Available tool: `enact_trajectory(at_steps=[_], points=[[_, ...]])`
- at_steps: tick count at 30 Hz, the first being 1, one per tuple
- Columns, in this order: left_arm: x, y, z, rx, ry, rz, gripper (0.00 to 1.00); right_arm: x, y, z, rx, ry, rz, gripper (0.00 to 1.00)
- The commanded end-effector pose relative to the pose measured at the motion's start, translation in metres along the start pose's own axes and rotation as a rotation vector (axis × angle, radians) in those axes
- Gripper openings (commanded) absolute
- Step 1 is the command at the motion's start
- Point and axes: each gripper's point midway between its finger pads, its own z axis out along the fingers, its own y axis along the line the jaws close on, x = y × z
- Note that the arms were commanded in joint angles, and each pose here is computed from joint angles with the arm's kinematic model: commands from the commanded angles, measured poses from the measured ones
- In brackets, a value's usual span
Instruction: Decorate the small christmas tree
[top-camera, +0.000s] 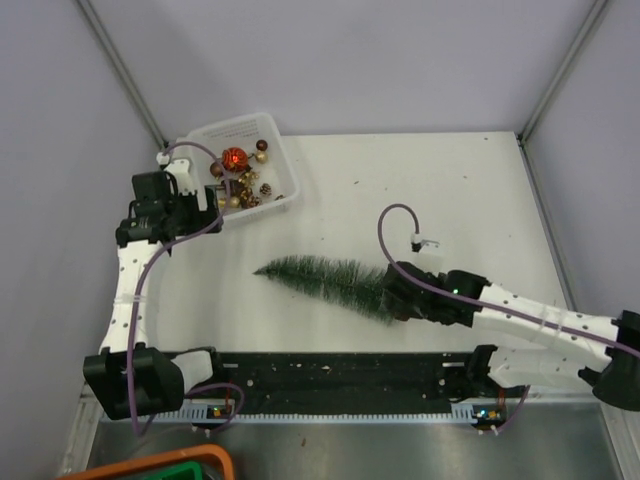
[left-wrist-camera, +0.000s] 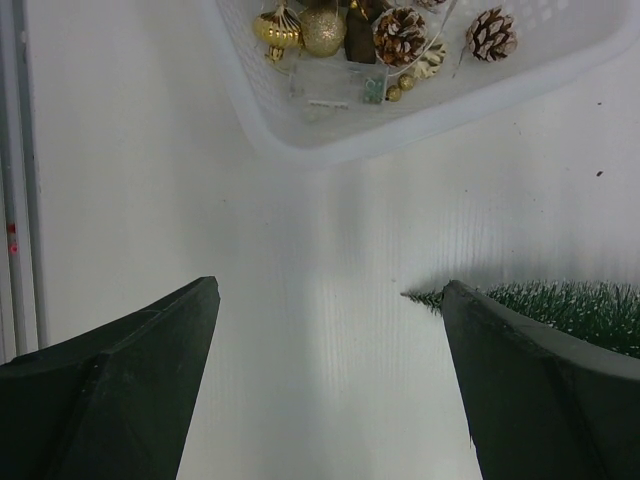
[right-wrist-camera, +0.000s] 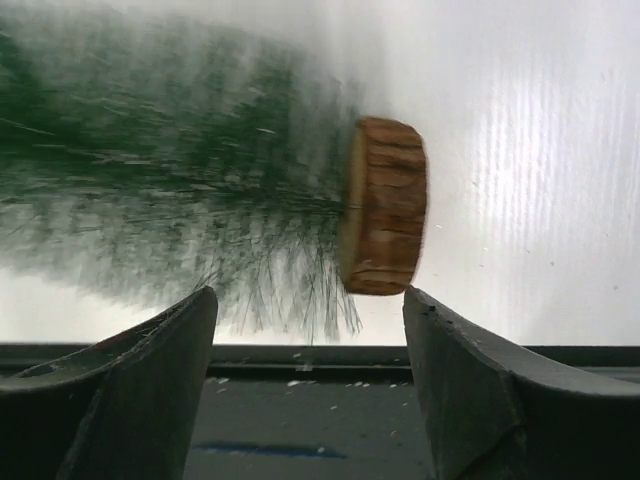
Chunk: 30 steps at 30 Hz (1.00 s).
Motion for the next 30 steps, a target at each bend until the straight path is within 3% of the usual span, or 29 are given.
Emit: enact_trajectory(at_steps=[1,4,9,15,22,24,27,30], points=[[-0.013,0.001,0.015,0.013,-0.048,0.001,0.99,-0.061,0.034,-0.073,-0.191,-0.128,0.014,0.76],[-0.018,-0.008,0.031,0.056,-0.048,0.013,0.99,-0.095,0.046,-0.099,-0.215,-0.218,-0.017,0.81],[-0.024,-0.03,0.071,-0.011,-0.011,0.124,0.99,-0.141,0.052,-0.097,-0.131,-0.339,-0.057,0.82],[-0.052,-0.038,0.106,-0.095,-0.027,0.191,0.98,-0.194,0.061,-0.061,-0.194,-0.358,0.047,0.8],[-0.065,-0.066,0.149,-0.056,0.001,0.277,0.99,-0.2,0.076,-0.032,-0.189,-0.333,0.032,0.8],[-0.049,-0.081,0.166,-0.015,0.078,0.317,0.92,-0.199,0.075,-0.027,-0.189,-0.329,0.044,0.8],[-0.022,-0.101,0.185,0.022,0.21,0.372,0.7,-0.203,0.066,-0.023,-0.181,-0.331,0.068,0.8],[-0.008,-0.116,0.192,0.052,0.275,0.391,0.66,-0.202,0.054,-0.018,-0.172,-0.326,0.09,0.79]])
